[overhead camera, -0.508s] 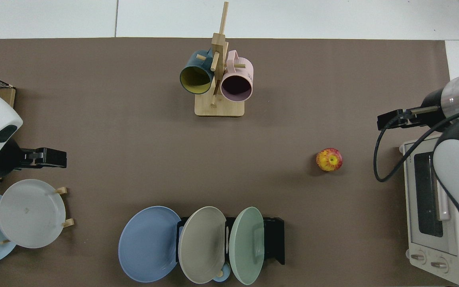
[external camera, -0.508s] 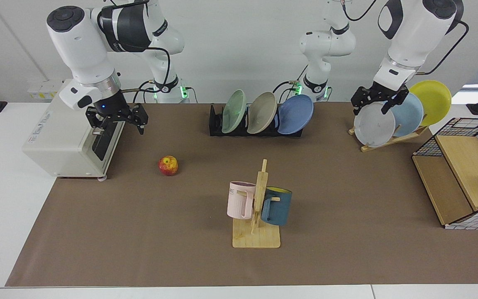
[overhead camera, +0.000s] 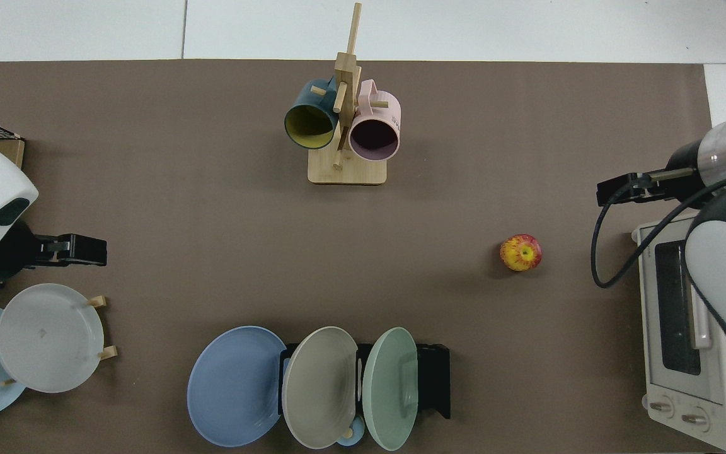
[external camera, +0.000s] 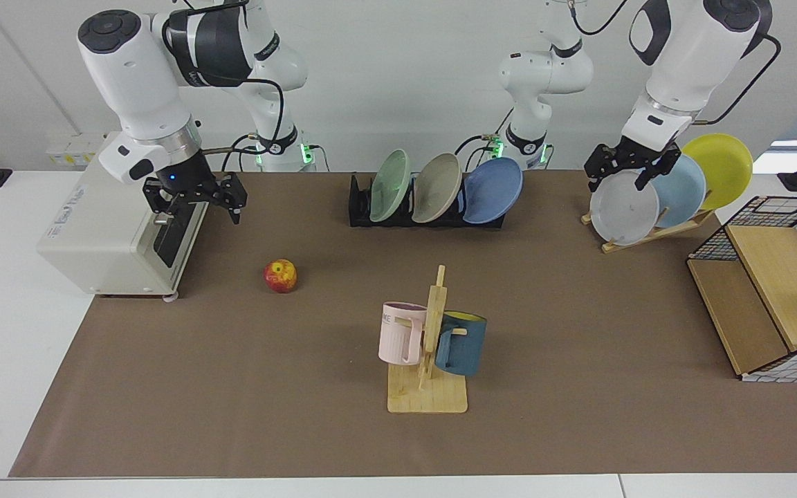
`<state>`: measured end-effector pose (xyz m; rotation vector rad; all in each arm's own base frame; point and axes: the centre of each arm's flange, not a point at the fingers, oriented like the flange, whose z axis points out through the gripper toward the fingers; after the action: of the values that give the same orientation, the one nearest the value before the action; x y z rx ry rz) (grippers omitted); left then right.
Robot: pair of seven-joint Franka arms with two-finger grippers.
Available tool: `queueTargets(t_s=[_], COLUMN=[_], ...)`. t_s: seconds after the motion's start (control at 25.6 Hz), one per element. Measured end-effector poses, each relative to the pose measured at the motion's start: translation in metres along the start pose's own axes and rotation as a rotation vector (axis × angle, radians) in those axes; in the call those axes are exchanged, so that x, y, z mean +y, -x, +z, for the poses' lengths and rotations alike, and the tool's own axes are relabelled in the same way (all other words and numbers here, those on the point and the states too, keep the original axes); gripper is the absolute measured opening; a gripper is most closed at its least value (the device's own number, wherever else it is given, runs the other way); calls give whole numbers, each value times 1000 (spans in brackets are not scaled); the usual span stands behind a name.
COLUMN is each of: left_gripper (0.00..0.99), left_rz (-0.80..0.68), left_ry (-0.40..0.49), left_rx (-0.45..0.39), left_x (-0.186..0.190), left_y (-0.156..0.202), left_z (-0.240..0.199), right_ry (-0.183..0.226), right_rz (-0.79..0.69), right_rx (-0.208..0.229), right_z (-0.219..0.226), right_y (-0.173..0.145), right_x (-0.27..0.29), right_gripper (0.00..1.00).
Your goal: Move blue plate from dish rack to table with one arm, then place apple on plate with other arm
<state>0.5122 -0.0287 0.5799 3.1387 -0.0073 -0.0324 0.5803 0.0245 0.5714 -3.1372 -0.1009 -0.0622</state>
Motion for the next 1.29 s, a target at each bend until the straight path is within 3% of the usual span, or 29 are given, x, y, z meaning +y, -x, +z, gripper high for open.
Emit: queueTargets(t_s=[0.47,0.63,0.9,1.29], left_gripper=[991,991,991,991], left_rz=[3,30,67,101], left_ry=[-3,-68,-175,-307], left_rx=[33,36,36,13], left_x=[1,7,58,146], left_y=[3,4,18,55], left_z=[-15,-15,-6,44], right_ry=[0,0,0,-3], right_rz=[0,0,0,-16], right_rx=[0,0,-1,5], right_z=[0,0,0,-7], right_y=[0,0,0,7], right_x=[0,0,0,-11], right_gripper=[1000,1000,1000,1000])
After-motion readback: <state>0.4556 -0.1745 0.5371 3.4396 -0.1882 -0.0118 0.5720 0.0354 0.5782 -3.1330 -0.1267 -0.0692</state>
